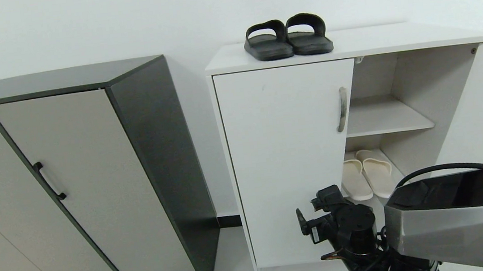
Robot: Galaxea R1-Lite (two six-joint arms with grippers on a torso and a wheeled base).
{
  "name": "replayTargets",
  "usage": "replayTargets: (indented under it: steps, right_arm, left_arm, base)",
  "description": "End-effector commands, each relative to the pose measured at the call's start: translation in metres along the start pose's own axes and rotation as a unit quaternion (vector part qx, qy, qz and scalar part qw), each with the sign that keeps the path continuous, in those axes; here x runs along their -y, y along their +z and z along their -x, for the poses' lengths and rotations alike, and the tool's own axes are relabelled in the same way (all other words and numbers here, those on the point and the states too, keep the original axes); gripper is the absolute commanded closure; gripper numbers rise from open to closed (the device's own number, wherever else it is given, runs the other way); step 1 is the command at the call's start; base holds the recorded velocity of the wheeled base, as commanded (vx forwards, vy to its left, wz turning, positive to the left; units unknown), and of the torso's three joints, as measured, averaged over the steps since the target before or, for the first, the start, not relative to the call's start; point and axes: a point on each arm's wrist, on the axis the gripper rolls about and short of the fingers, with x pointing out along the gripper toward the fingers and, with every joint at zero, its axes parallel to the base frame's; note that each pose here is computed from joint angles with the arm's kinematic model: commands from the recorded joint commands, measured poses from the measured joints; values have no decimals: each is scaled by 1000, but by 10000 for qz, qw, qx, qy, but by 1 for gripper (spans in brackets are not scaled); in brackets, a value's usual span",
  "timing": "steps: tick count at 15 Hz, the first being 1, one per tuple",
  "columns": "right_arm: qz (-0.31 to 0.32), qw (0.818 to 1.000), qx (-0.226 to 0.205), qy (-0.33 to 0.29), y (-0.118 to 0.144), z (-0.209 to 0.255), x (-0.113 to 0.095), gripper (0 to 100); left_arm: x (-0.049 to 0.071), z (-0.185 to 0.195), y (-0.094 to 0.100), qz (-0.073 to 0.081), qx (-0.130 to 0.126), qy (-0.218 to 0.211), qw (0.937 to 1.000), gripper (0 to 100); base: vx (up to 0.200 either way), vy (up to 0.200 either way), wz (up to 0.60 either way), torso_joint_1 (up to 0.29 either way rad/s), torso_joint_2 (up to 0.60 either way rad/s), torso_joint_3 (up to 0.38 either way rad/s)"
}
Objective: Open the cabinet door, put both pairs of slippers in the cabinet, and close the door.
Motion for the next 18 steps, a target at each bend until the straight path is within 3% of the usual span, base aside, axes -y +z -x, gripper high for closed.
replayTargets:
  steps: [1,18]
  right_arm:
    - [1,10000,-10,1,0,0,0,0]
    - [28,10000,-43,2,-3,-1,0,0]
  left_arm:
    - [0,0,0,-1,-14,0,10000,100]
    - [0,0,0,6,-7,1,10000,100]
  base:
    - [0,0,0,22,-510,-344]
    - [0,0,0,155,-483,-323]
